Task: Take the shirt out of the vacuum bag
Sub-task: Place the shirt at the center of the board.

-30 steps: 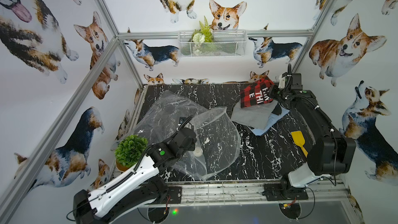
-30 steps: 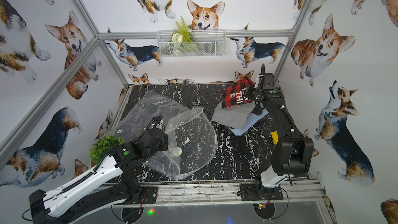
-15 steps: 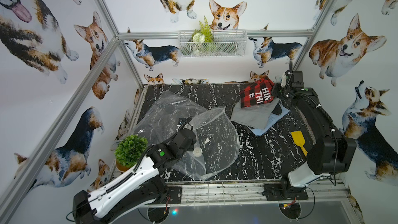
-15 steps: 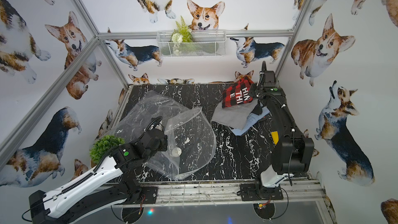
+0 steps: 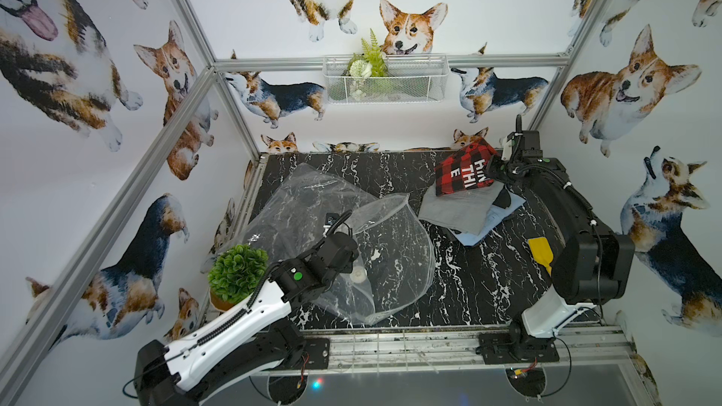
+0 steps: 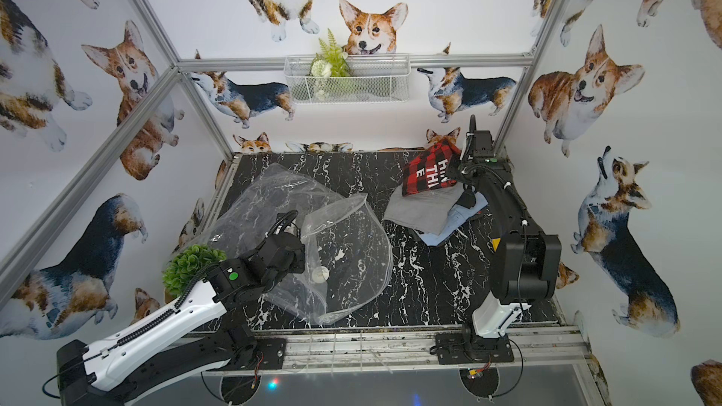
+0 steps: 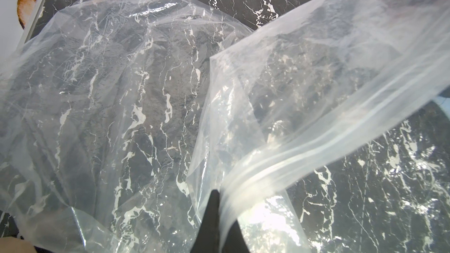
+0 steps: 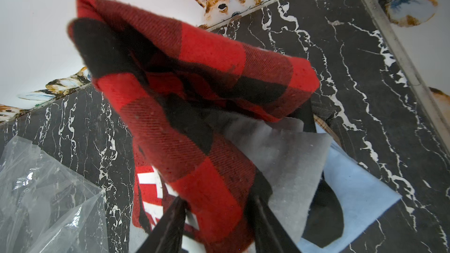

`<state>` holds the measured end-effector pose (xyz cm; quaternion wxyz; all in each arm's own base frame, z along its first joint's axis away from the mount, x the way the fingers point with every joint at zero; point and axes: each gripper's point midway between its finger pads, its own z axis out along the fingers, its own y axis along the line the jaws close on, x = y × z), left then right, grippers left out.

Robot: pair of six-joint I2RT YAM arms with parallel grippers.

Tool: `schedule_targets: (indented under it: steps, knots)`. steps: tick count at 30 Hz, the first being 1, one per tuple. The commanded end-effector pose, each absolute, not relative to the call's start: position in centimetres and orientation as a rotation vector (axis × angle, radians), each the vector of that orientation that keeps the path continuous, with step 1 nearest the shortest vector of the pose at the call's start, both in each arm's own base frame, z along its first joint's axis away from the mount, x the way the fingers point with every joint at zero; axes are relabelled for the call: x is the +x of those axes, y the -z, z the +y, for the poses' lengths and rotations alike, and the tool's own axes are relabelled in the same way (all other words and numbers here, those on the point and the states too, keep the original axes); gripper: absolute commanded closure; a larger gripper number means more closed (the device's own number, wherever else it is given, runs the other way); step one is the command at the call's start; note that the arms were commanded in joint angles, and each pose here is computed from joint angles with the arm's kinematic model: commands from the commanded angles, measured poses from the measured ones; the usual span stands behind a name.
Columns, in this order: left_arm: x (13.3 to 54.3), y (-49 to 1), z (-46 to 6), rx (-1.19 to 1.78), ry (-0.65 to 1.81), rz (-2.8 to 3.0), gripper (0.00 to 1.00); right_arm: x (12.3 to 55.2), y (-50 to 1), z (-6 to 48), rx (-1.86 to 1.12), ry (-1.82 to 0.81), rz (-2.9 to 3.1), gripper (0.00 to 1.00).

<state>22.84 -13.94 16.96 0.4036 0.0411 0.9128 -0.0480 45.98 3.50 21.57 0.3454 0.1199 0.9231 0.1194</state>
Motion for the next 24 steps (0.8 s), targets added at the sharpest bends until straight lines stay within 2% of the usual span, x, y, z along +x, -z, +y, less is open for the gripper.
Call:
schedule_targets:
  steps: [1, 8, 15, 24]
  knots:
    - [23.2, -17.3, -14.1, 0.1, 0.124, 2.289, 1.0, 46.4, -21.6, 4.1, 0.267, -0.315, 2.387, 0.52]
    - [23.0, -17.4, -13.8, 0.107, 0.117, 2.287, 1.0, 45.8, -22.6, 1.7, 0.306, -0.066, 2.366, 0.52]
    - [23.1, -17.9, -13.9, 0.115, 0.116, 2.282, 1.0, 45.6, -22.5, 0.6, 0.347, -0.001, 2.36, 0.52]
    - [23.3, -17.9, -14.2, 0.124, 0.106, 2.282, 1.0, 46.4, -22.0, 2.3, 0.335, -0.194, 2.371, 0.52]
